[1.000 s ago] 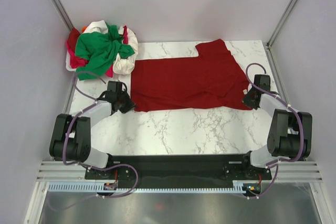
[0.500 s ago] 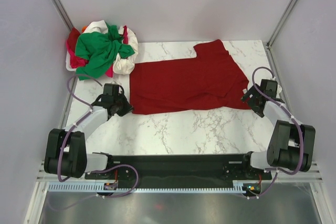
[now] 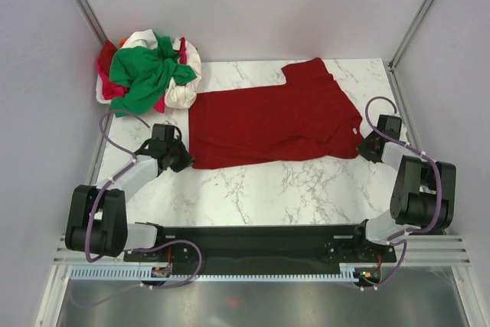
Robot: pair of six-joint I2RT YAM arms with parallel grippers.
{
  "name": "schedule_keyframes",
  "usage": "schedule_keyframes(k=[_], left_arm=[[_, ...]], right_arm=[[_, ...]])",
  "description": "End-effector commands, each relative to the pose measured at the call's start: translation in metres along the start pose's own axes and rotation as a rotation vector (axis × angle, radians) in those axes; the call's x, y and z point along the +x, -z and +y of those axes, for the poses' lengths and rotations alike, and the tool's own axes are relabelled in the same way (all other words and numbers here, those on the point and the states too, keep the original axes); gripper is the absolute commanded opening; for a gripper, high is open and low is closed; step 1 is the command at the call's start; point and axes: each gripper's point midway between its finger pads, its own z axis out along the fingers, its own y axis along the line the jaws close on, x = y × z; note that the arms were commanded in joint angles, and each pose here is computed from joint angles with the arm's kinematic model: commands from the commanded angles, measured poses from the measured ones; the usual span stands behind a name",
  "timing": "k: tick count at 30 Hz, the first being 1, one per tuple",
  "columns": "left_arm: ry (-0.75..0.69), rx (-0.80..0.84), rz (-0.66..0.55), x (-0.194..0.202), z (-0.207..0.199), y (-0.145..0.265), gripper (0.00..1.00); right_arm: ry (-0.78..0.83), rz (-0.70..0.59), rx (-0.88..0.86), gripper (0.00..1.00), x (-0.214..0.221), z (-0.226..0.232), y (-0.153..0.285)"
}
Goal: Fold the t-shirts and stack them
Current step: Fold the tshirt
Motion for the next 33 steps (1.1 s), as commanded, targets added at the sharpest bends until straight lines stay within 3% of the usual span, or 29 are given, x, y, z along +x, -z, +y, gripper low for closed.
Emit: schedule_keyframes(k=[1, 4, 9, 14, 18, 22, 23, 25, 26, 28, 30, 32, 33], left_arm=[[-0.015, 0.01, -0.045, -0.014, -0.005, 0.001, 0.02], [-0.022, 0.034, -0.045, -0.013, -0.009, 0.006, 0.02], [0.01, 0.008, -0.049, -0.011, 0.0, 0.023, 0.02], [0.021, 0.02, -0.025, 0.004, 0.006, 0.027, 0.02], [0.027, 0.027, -0.002, 0.019, 0.013, 0.029, 0.02], [0.026, 0.07, 0.029, 0.033, 0.012, 0.033, 0.02], [0.025, 0.081, 0.031, 0.035, 0.011, 0.034, 0.12], [0.03, 0.115, 0.041, 0.039, 0.007, 0.039, 0.35], [0.031, 0.129, 0.041, 0.039, 0.004, 0.041, 0.57], [0.019, 0.167, 0.022, 0.033, -0.006, 0.049, 0.75], [0.008, 0.208, -0.028, 0.016, -0.021, 0.06, 0.75], [-0.04, 0.232, 0.012, 0.022, -0.026, 0.074, 0.89], [-0.064, 0.267, -0.004, 0.012, -0.038, 0.085, 0.9]], right_arm=[[-0.021, -0.031, -0.008, 0.0, -0.003, 0.0, 0.002], [-0.063, -0.096, -0.003, 0.0, -0.014, -0.003, 0.023], [-0.171, -0.309, 0.126, 0.0, -0.044, -0.04, 0.083], [-0.217, -0.351, 0.193, 0.0, -0.042, -0.065, 0.109], [-0.216, -0.296, 0.208, 0.0, -0.026, -0.074, 0.104], [-0.221, -0.238, 0.186, 0.21, -0.006, -0.074, 0.099], [-0.23, -0.25, 0.171, 0.52, -0.006, -0.073, 0.103], [-0.237, -0.262, 0.17, 0.85, -0.004, -0.075, 0.108], [-0.242, -0.294, 0.157, 0.98, -0.009, -0.073, 0.115], [-0.244, -0.319, 0.15, 0.98, -0.015, -0.071, 0.126], [-0.232, -0.342, 0.105, 0.98, -0.02, -0.063, 0.137], [-0.213, -0.354, 0.046, 0.98, -0.027, -0.051, 0.147], [-0.194, -0.325, -0.02, 0.97, -0.023, -0.038, 0.149]])
